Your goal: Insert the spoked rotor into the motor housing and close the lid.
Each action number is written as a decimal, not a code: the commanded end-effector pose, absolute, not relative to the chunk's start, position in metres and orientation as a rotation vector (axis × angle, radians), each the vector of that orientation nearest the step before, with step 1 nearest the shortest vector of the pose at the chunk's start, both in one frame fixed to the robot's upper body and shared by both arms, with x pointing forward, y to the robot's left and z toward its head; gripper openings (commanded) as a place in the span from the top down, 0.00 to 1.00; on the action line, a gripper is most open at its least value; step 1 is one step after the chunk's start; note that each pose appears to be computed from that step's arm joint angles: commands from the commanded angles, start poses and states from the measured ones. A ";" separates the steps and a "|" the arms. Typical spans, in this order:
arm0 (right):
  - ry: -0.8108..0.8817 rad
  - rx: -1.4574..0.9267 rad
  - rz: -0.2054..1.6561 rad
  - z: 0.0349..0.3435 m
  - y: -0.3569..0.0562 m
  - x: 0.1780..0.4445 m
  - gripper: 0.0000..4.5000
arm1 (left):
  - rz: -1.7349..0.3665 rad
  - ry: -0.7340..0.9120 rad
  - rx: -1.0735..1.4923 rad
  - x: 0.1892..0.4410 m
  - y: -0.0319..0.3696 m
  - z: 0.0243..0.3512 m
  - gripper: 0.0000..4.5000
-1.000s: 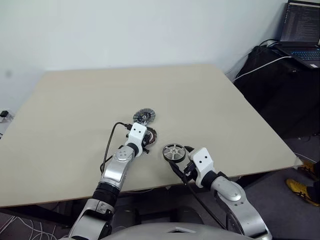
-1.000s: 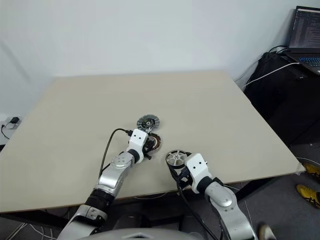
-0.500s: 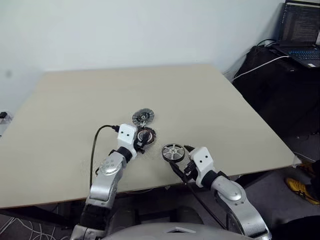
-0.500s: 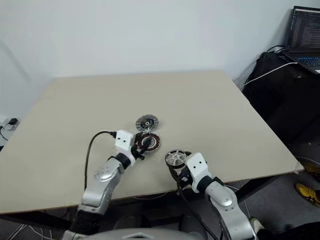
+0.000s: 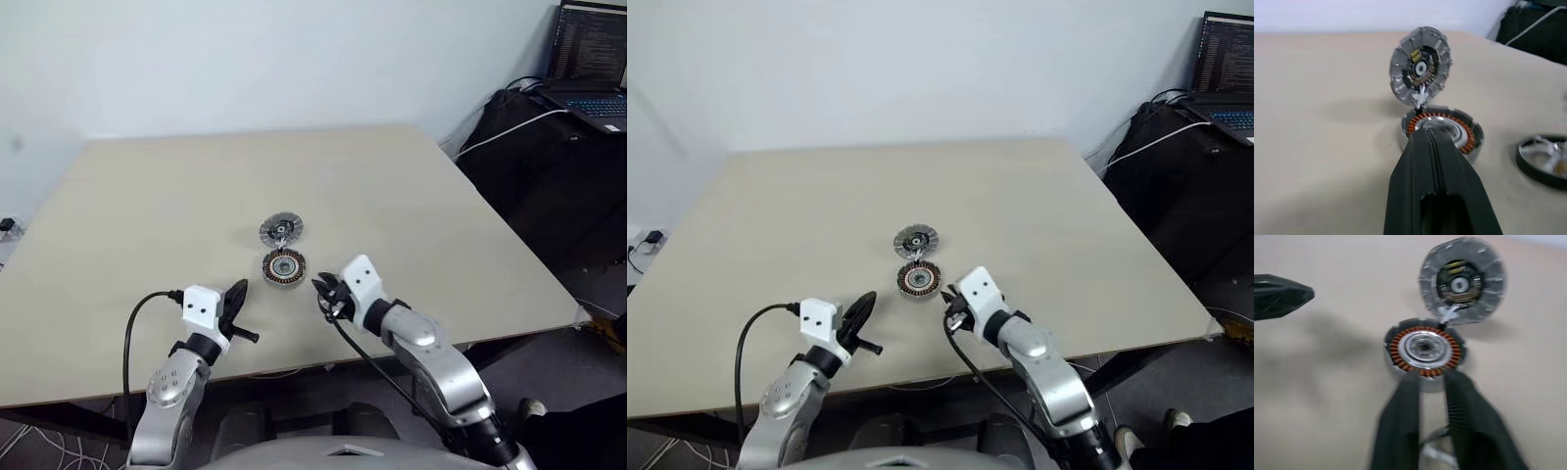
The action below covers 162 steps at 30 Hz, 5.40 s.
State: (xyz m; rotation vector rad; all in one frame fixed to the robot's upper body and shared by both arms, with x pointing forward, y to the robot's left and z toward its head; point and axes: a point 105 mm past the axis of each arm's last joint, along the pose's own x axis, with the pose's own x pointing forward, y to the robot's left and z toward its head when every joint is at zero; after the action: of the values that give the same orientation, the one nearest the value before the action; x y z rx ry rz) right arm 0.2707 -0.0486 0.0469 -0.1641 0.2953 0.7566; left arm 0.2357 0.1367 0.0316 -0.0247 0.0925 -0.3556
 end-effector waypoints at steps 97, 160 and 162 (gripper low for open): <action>0.189 -0.166 0.804 0.069 0.003 0.338 1.00 | -0.381 0.084 0.019 0.232 0.119 0.017 1.00; 0.678 1.107 0.316 0.012 -0.106 0.252 0.85 | -0.422 0.126 0.032 0.232 0.117 0.014 1.00; 0.687 1.109 0.318 0.012 -0.106 0.250 0.91 | -0.421 0.127 0.030 0.232 0.117 0.014 1.00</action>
State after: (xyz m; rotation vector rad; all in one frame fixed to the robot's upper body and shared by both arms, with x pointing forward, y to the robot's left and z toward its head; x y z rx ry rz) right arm 0.2493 -0.1145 0.0030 1.0826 0.7137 0.2851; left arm 0.2287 0.1163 0.0019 0.0179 0.1710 -0.4225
